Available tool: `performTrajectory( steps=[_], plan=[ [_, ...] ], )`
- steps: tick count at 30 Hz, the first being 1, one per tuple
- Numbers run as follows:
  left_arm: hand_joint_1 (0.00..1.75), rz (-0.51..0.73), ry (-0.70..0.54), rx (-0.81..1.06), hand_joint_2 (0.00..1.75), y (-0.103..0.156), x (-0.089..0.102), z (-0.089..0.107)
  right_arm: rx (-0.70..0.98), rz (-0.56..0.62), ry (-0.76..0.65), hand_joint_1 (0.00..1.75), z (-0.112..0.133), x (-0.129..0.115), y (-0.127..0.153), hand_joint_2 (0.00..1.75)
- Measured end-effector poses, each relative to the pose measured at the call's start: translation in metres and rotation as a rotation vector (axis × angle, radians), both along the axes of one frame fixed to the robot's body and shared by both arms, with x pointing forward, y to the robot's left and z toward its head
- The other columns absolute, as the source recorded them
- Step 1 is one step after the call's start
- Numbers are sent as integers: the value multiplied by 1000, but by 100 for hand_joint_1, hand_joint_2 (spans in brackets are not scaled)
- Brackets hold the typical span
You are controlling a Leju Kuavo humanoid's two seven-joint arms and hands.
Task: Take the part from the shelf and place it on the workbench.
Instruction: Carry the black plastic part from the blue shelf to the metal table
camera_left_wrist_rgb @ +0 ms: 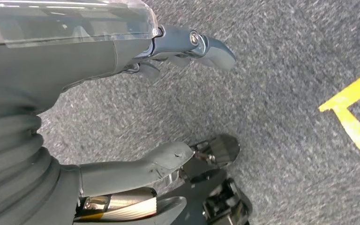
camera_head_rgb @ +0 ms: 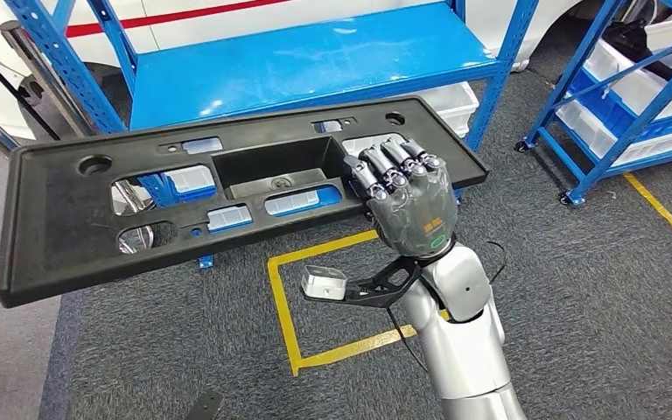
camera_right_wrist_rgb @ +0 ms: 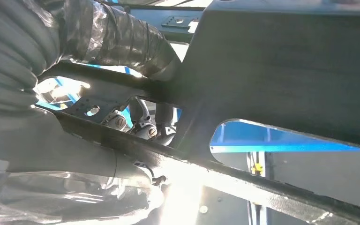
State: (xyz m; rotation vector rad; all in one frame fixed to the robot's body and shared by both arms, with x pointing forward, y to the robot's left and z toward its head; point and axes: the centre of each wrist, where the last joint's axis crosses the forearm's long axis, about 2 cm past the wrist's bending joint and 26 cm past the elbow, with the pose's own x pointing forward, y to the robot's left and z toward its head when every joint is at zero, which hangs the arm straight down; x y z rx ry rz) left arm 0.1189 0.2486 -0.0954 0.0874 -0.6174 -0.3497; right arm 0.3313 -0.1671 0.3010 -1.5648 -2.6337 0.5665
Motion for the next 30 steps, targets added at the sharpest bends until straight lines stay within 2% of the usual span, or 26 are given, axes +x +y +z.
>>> performTrajectory(
  steps=[11, 21, 30],
  plan=[
    [0, -8, -25, -13, 175, 1, -2, -1, 55, 29, 62, 175, -8, 1, 6, 175],
    [0, -22, -28, -22, 175, -1, -6, -1, 0, 65, 118, 175, -28, 8, 2, 175],
    [0, -22, -59, -21, 175, 2, -3, -1, -30, 80, 106, 175, -27, 11, 2, 175]
  ],
)
